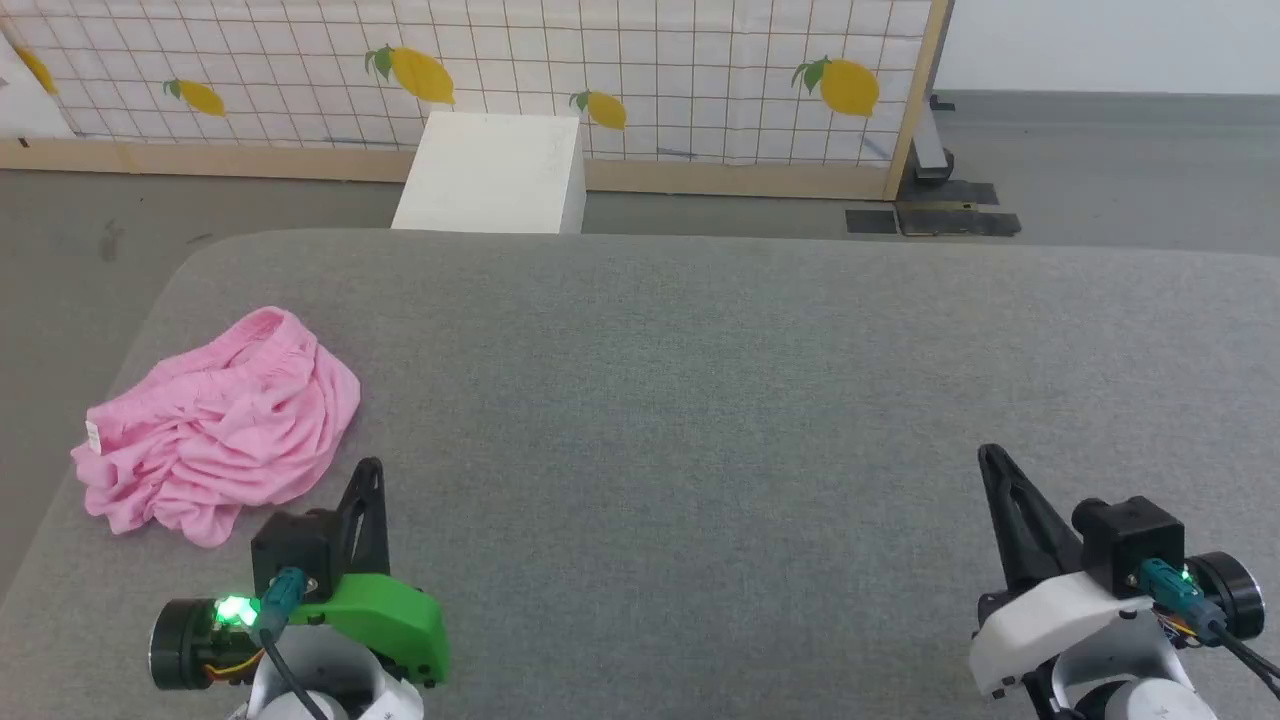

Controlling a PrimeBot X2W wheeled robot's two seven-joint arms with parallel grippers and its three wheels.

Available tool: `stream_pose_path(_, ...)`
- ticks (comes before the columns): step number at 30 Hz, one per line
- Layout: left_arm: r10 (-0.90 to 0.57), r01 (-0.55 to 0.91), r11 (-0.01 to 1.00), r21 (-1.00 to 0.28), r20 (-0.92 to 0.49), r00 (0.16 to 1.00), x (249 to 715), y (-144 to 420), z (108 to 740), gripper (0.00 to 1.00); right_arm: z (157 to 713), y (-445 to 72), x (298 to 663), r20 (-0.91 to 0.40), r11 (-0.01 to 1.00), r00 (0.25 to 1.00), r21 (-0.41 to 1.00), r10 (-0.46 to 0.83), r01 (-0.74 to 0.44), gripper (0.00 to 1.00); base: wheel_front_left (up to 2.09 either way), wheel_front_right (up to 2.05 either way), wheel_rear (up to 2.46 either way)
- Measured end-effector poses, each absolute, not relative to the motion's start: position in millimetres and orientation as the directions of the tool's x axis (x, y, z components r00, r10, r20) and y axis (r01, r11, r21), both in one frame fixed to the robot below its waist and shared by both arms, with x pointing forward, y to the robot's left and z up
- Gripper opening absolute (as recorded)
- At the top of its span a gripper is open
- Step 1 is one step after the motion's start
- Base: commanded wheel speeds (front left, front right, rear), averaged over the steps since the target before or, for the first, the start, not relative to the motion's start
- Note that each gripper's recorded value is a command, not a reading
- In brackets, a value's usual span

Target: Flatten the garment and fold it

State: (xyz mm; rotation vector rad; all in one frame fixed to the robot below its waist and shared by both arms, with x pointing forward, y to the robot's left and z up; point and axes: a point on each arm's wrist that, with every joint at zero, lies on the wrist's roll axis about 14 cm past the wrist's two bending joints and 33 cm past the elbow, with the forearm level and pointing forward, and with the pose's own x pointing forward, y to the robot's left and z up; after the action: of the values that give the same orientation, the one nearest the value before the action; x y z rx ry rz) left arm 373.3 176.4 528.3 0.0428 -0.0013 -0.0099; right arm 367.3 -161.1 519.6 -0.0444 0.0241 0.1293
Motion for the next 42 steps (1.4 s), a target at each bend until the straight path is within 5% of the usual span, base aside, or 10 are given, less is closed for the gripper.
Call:
stream_pose_path(27, -0.010, 0.010, 0.999, 0.043, 0.001, 1.000, 373.2, 176.4, 528.3, 0.00, 519.6, -161.1, 367.3, -0.027, 0.991, 0.991, -0.043, 0.128, -0.129, 0.00, 0.00, 0.00, 0.00)
stream_pose_path(28, -0.011, 0.011, 0.999, 0.043, 0.001, 1.000, 373.3, 176.2, 528.2, 1.00, 519.4, -161.2, 367.2, -0.027, 0.991, 0.991, -0.042, 0.128, -0.129, 1.00, 0.00, 0.00, 0.00)
stream_pose_path(42, -0.023, 0.023, 0.999, 0.030, -0.003, 1.000, 373.0, 171.8, 524.5, 1.00, 519.2, -161.4, 367.1, -0.021, 0.991, 0.992, -0.042, 0.128, -0.129, 1.00, 0.00, 0.00, 0.00)
